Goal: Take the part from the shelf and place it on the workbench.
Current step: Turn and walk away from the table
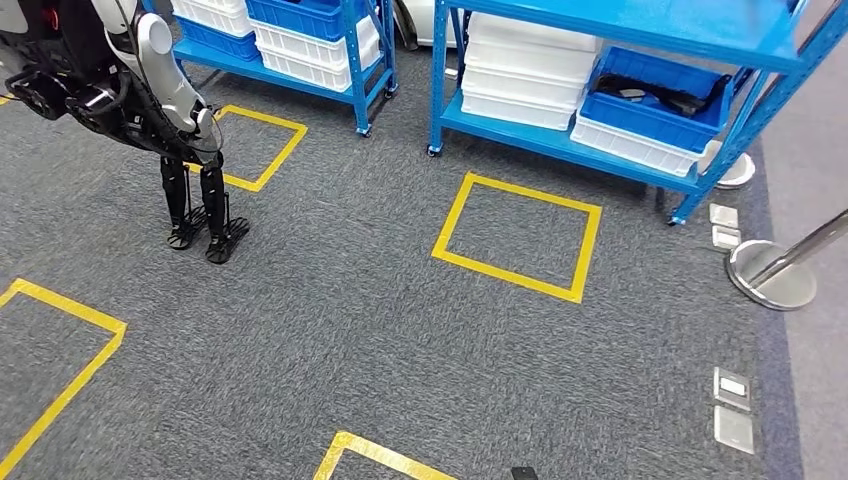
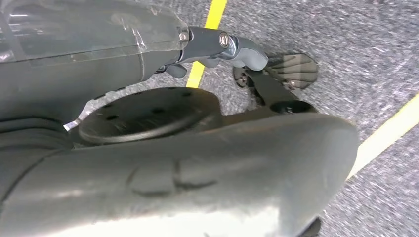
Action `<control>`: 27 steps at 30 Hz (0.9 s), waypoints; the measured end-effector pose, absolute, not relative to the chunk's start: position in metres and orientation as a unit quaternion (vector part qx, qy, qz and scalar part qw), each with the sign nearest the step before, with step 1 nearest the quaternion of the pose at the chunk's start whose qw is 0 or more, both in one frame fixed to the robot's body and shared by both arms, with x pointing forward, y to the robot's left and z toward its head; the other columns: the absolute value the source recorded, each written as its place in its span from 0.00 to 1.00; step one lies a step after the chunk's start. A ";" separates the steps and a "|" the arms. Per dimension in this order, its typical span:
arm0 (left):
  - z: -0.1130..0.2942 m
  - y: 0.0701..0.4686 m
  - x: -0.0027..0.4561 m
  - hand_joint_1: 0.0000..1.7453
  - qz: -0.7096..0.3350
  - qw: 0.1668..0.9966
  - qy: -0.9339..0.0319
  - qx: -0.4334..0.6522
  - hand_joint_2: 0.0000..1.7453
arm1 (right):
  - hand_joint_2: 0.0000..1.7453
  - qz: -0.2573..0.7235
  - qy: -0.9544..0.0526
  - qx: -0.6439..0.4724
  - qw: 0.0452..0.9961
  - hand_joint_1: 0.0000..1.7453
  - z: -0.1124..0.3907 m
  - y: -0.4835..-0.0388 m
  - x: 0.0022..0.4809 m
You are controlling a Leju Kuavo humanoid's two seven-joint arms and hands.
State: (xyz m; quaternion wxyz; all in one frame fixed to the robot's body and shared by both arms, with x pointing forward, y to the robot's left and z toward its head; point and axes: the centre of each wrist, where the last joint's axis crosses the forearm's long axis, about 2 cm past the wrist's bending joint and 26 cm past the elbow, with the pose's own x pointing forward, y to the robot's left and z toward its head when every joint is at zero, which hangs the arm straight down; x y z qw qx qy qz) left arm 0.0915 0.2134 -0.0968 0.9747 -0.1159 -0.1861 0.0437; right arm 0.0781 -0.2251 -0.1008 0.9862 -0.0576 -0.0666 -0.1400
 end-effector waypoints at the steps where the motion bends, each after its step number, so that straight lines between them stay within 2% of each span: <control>1: -0.097 0.214 0.092 0.00 0.043 0.975 -0.186 -0.116 0.00 | 0.00 -0.142 -0.067 -0.058 0.986 0.00 -0.101 -0.225 0.078; 27: -0.098 0.214 0.086 0.00 0.052 0.977 -0.174 -0.109 0.00 | 0.00 -0.134 -0.072 -0.057 0.987 0.00 -0.100 -0.225 0.082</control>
